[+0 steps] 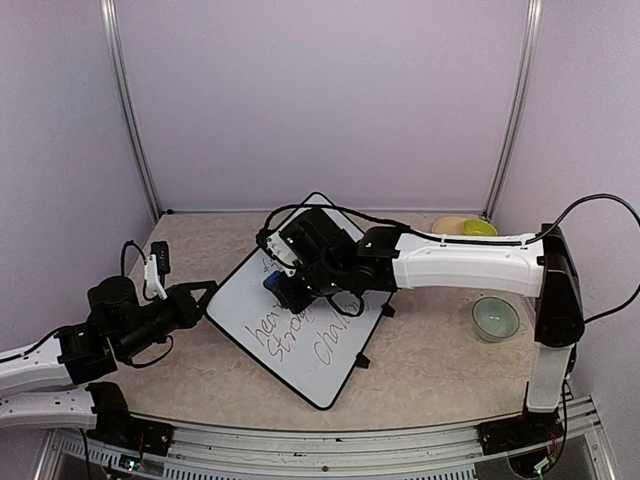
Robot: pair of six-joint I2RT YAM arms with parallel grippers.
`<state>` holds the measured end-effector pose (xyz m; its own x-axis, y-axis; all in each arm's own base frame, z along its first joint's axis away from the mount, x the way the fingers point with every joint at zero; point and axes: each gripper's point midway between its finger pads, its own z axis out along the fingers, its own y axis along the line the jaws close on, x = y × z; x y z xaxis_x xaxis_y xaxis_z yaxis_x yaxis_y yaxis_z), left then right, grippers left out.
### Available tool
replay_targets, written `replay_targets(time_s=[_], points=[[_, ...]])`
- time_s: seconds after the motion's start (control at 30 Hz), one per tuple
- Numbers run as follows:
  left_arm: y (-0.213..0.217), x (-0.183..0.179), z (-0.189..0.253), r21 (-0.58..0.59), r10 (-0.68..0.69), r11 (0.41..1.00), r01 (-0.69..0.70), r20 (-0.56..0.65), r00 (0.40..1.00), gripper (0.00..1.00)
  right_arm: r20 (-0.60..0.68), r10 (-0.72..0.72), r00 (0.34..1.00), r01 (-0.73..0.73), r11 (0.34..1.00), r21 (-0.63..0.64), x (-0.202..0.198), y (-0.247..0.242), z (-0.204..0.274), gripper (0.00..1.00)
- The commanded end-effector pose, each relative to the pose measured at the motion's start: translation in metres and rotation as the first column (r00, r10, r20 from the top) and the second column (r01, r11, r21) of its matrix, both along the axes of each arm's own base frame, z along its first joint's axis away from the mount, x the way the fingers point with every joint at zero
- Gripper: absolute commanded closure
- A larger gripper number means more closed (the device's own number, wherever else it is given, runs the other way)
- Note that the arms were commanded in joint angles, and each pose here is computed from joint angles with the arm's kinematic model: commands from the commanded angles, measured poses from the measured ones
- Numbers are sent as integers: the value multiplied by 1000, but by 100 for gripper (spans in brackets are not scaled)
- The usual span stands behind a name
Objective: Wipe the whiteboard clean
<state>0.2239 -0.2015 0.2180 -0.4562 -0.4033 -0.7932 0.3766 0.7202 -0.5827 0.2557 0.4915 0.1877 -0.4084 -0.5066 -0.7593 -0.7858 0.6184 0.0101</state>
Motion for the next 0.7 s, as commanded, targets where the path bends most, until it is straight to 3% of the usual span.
replay_targets(time_s=[0.0,0.13,0.37,0.67], points=[[-8,-9,-10,44,-68,997,69,-26,997,100,-30,-124,992,119,984,-132,39,-48,-42,78],[-8,-9,-8,44,-69,997,70,-23,997,100,-18,-105,994,103,987,-121,44,-45,-35,79],[-11,-8,-7,44,-76,996,77,-24,997,100,17,35,999,-34,994,-101,13,-4,-21,78],[-15,-7,-3,42,-82,996,83,-21,996,100,58,62,996,-60,998,-37,18,17,19,77]])
